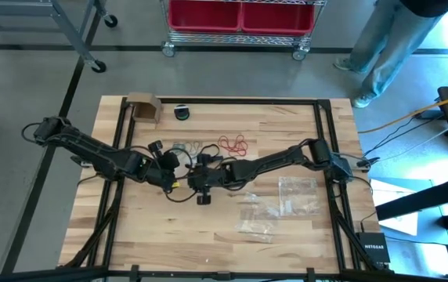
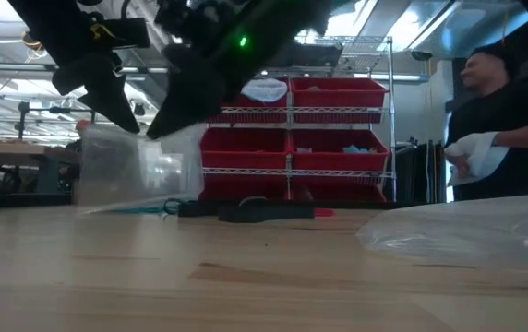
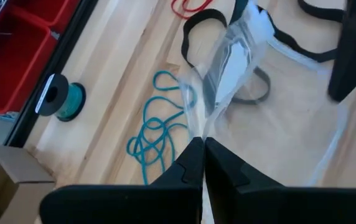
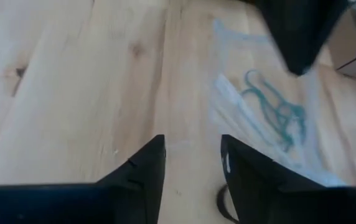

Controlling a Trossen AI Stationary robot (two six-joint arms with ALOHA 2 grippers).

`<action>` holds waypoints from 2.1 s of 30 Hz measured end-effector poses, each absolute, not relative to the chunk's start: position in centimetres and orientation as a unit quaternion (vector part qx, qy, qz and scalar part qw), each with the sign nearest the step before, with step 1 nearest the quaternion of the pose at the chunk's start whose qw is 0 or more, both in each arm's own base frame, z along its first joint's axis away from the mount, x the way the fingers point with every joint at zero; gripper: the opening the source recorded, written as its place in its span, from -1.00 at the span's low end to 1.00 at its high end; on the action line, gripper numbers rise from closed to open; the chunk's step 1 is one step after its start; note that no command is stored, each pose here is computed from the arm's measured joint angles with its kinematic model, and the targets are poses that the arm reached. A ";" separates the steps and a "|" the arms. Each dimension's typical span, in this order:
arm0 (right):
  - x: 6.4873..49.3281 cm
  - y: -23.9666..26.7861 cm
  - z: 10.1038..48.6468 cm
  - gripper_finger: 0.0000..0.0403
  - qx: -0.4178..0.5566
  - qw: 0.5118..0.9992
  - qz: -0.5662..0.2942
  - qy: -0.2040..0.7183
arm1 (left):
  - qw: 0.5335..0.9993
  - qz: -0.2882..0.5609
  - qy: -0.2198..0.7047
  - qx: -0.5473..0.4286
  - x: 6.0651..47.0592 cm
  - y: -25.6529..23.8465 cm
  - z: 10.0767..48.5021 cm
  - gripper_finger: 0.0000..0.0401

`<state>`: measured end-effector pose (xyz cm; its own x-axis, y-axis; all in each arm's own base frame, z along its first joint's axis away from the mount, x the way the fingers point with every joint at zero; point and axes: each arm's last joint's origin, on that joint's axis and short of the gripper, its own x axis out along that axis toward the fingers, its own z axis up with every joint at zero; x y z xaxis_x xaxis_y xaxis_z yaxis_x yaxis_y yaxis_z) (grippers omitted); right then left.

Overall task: Sort rubber bands
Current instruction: Put the black rubber band into the transparent zip bag

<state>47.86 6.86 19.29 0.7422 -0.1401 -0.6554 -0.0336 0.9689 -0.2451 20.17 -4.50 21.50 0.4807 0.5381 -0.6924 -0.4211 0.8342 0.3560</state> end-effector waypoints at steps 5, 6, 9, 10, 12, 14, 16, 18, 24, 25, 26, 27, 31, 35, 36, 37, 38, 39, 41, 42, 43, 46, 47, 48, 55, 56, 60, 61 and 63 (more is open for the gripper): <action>46.4 6.6 22.1 -0.28 -0.125 0.919 -0.027 0.373 | 0.858 0.281 0.424 0.064 20.2 -4.5 21.5 -1.00; 46.0 6.5 22.6 -0.29 -0.126 0.916 -0.027 0.380 | 0.858 0.282 0.424 0.063 20.2 -4.5 21.5 -1.00; 44.6 6.1 24.2 -0.30 -0.131 0.907 -0.021 0.400 | 0.859 0.282 0.423 0.061 20.2 -4.5 21.5 -1.00; 44.2 5.6 24.4 -0.31 -0.130 0.903 -0.020 0.410 | 0.859 0.282 0.423 0.061 20.2 -4.5 21.5 -1.00; 43.3 4.5 24.3 -0.31 -0.118 0.895 -0.015 0.430 | 0.859 0.282 0.423 0.062 20.2 -4.5 21.5 -1.00; 42.4 3.3 23.8 -0.31 -0.106 0.889 -0.017 0.444 | 0.859 0.282 0.423 0.061 20.2 -4.5 21.5 -1.00; 41.4 2.1 23.1 -0.32 -0.095 0.887 -0.022 0.452 | 0.859 0.283 0.423 0.061 20.2 -4.5 21.5 -1.00; 40.7 1.1 22.0 -0.32 -0.085 0.888 -0.022 0.452 | 0.859 0.283 0.422 0.059 20.2 -4.5 21.5 -1.00; 38.9 -1.6 17.7 -0.32 -0.061 0.879 -0.032 0.472 | 0.861 0.285 0.419 0.055 20.2 -4.5 21.5 -1.00; 38.8 -2.1 17.4 -0.32 -0.059 0.880 -0.039 0.469 | 0.861 0.285 0.419 0.055 20.2 -4.5 21.5 -1.00; 38.5 -2.6 17.0 -0.32 -0.058 0.880 -0.046 0.470 | 0.861 0.284 0.419 0.055 20.2 -4.5 21.5 -1.00; 38.3 -3.1 16.6 -0.32 -0.056 0.877 -0.051 0.475 | 0.861 0.284 0.419 0.056 20.2 -4.5 21.5 -1.00; 37.7 -4.9 16.1 -0.32 -0.057 0.871 -0.035 0.487 | 0.860 0.284 0.419 0.056 20.2 -4.5 21.5 -1.00; 37.5 -6.1 16.0 -0.32 -0.041 0.876 0.017 0.479 | 0.860 0.283 0.420 0.055 20.2 -4.5 21.5 -1.00; 37.5 -6.3 16.0 -0.32 -0.034 0.879 0.023 0.475 | 0.861 0.283 0.420 0.055 20.2 -4.5 21.5 -1.00; 37.6 -6.3 16.1 -0.32 -0.025 0.881 0.026 0.471 | 0.861 0.284 0.419 0.053 20.2 -4.5 21.5 -1.00; 37.6 -6.3 16.1 -0.31 -0.016 0.883 0.025 0.468 | 0.861 0.284 0.419 0.051 20.2 -4.5 21.5 -1.00; 37.7 -6.2 16.2 -0.30 -0.007 0.884 0.023 0.468 | 0.861 0.285 0.418 0.050 20.2 -4.5 21.5 -1.00; 37.8 -6.1 16.4 -0.25 0.007 0.885 0.017 0.465 | 0.861 0.285 0.418 0.050 20.2 -4.5 21.5 -1.00; 38.0 -6.0 16.6 -0.21 0.009 0.887 0.018 0.462 | 0.861 0.285 0.419 0.051 20.2 -4.5 21.5 -1.00; 38.2 -5.8 16.9 -0.17 0.012 0.889 0.025 0.457 | 0.861 0.284 0.419 0.052 20.2 -4.5 21.5 -1.00; 39.2 -4.9 18.4 -0.01 0.019 0.901 0.057 0.429 | 0.861 0.283 0.420 0.049 20.3 -4.6 21.5 -1.00; 39.7 -4.3 19.2 0.04 0.016 0.908 0.070 0.413 | 0.861 0.281 0.421 0.047 20.3 -4.6 21.5 -1.00; 40.2 -3.5 20.0 0.08 0.009 0.914 0.086 0.396 | 0.863 0.277 0.421 0.043 20.3 -4.6 21.5 -1.00; 42.5 2.8 23.6 0.18 -0.156 0.944 0.105 0.270 | 0.878 0.245 0.410 0.007 21.0 -5.0 22.2 -1.00; 42.6 3.5 23.8 0.18 -0.181 0.945 0.094 0.257 | 0.879 0.244 0.411 0.006 21.0 -5.0 22.3 -1.00; 43.3 5.0 22.9 0.17 -0.234 0.940 0.058 0.242 | 0.887 0.227 0.401 -0.014 21.4 -5.2 22.6 -1.00; 43.6 5.1 22.6 0.15 -0.238 0.940 0.044 0.239 | 0.890 0.223 0.397 -0.019 21.5 -5.3 22.6 -1.00; 43.9 5.0 21.7 0.10 -0.243 0.936 0.028 0.252 | 0.895 0.216 0.390 -0.028 21.7 -5.4 22.7 -1.00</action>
